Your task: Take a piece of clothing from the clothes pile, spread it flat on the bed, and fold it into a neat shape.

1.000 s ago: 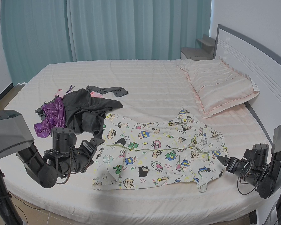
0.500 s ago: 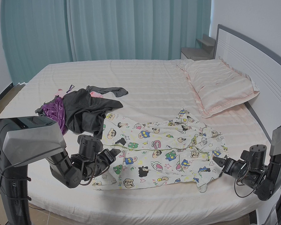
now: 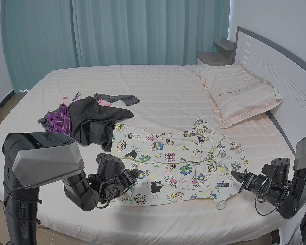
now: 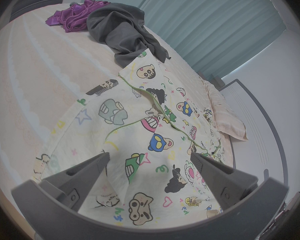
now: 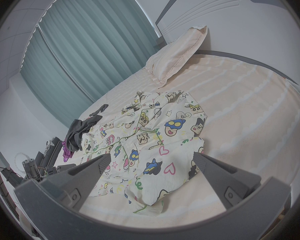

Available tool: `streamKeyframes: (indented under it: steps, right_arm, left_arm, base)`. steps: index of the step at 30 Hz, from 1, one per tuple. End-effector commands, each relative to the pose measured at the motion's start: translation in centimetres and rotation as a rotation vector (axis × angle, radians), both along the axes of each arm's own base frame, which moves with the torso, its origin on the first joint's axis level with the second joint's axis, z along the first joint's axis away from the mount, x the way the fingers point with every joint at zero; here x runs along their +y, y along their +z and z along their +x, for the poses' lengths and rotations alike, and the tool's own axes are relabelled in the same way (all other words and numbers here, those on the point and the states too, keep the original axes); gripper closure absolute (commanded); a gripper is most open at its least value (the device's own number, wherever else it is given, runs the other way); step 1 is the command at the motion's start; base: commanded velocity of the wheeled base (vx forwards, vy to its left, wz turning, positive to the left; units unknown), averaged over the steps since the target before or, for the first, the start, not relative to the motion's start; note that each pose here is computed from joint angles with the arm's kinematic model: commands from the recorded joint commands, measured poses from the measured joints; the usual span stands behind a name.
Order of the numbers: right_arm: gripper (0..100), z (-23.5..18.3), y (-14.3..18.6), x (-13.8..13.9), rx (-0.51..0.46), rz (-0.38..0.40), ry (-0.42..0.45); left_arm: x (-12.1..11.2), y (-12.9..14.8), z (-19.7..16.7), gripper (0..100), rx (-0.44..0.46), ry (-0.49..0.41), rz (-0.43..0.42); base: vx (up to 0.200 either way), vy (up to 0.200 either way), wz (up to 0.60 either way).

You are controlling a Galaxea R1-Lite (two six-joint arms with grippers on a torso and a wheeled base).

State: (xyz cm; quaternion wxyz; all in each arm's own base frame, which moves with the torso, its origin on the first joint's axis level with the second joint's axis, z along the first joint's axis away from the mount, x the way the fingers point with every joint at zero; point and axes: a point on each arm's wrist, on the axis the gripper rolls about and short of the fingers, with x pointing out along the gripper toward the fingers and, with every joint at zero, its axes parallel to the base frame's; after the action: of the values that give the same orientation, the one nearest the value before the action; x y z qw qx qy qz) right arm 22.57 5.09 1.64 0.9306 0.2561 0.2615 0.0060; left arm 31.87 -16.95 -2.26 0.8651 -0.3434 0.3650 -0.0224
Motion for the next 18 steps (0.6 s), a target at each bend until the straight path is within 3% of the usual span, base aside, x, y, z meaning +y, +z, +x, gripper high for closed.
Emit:
streamKeyframes:
  steps: [1,5,9,18]
  right_arm:
    - [0,0.1,0.1,0.0,-0.014,0.003,0.000]
    - [0,0.0,0.0,0.0,-0.005,0.001,0.001]
    - [0,-0.1,0.0,0.1,-0.006,0.000,0.006]
    - [0,-0.2,0.0,0.1,-0.003,-0.001,0.009]
  left_arm:
    - [0.0,-0.3,-0.2,0,0.007,0.007,0.013]
    - [0.8,-0.3,-0.7,0,0.020,0.048,0.031]
    - [1.2,0.6,-0.9,0,0.019,0.089,-0.020]
    - [1.0,0.0,-0.7,0,0.026,0.093,-0.018]
  base:
    - [0.000,0.000,0.00]
    - [0.000,0.000,0.00]
    - [0.000,0.000,0.00]
    - [0.000,0.000,0.00]
